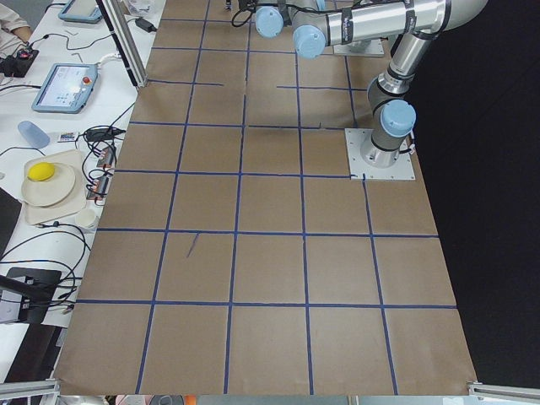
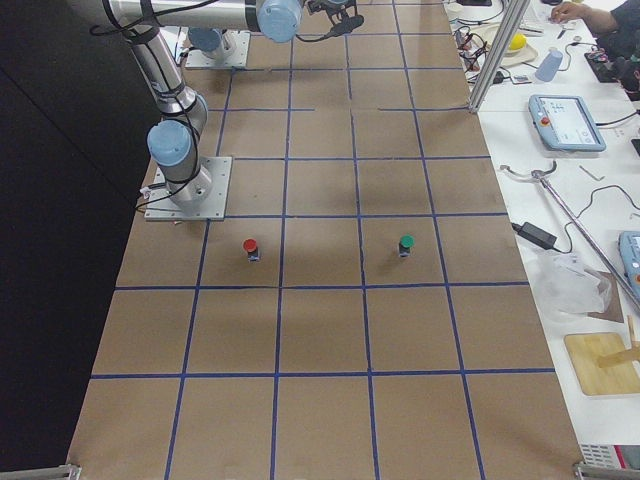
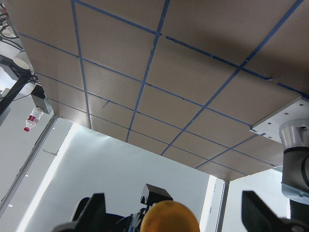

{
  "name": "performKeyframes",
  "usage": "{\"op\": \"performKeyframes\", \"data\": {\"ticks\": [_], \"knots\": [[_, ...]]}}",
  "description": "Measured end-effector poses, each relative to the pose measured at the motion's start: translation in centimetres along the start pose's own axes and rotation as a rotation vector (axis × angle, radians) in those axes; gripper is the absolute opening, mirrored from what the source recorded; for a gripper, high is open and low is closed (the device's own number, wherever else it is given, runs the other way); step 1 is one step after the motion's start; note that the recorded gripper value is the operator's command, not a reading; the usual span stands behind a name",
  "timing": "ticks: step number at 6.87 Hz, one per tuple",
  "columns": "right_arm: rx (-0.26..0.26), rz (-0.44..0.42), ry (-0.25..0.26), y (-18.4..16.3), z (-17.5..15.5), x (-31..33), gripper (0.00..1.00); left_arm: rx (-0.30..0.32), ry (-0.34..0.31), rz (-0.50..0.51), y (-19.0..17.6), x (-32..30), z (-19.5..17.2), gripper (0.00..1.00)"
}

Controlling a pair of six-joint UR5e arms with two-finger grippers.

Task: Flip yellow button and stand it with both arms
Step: 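Close the right gripper on the yellow cap held by the left gripper, then open the left gripper and pull it back while the right gripper holds the button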

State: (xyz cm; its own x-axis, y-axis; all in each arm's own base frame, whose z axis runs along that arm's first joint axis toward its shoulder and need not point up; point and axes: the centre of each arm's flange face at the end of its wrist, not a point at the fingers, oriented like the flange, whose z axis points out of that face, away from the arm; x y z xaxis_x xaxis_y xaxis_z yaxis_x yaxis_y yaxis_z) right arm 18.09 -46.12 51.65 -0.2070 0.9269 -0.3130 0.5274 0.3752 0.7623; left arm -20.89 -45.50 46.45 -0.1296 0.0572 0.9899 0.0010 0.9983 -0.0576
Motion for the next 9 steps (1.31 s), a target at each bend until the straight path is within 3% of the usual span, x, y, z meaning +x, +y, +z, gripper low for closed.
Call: {"op": "performKeyframes", "data": {"ticks": [2, 3, 4, 5, 6, 8, 9], "knots": [[-0.011, 0.063, -0.015, 1.0, -0.3, 0.2, 0.95, 0.000, 0.000, 0.001, 0.0, 0.0, 0.0, 0.10], [-0.019, 0.075, -0.024, 1.3, -0.5, 0.1, 0.85, 0.000, -0.001, 0.001, 0.1, 0.0, 0.0, 0.10], [-0.024, 0.081, -0.026, 1.4, -0.5, 0.1, 0.69, -0.001, -0.001, 0.000, 0.1, 0.0, 0.0, 0.10], [-0.026, 0.085, -0.026, 1.4, -0.5, 0.1, 0.45, -0.001, -0.001, 0.000, 0.1, 0.0, 0.0, 0.10], [-0.027, 0.087, -0.026, 1.3, -0.5, 0.2, 0.31, -0.001, -0.001, 0.000, 0.1, 0.0, 0.0, 0.10], [-0.029, 0.093, -0.024, 1.1, -0.4, 0.2, 0.25, -0.001, -0.002, -0.002, 0.1, -0.1, 0.0, 0.16], [-0.028, 0.095, -0.024, 1.0, -0.4, 0.2, 0.24, -0.002, -0.003, -0.001, 0.1, -0.1, 0.0, 0.77]]}}
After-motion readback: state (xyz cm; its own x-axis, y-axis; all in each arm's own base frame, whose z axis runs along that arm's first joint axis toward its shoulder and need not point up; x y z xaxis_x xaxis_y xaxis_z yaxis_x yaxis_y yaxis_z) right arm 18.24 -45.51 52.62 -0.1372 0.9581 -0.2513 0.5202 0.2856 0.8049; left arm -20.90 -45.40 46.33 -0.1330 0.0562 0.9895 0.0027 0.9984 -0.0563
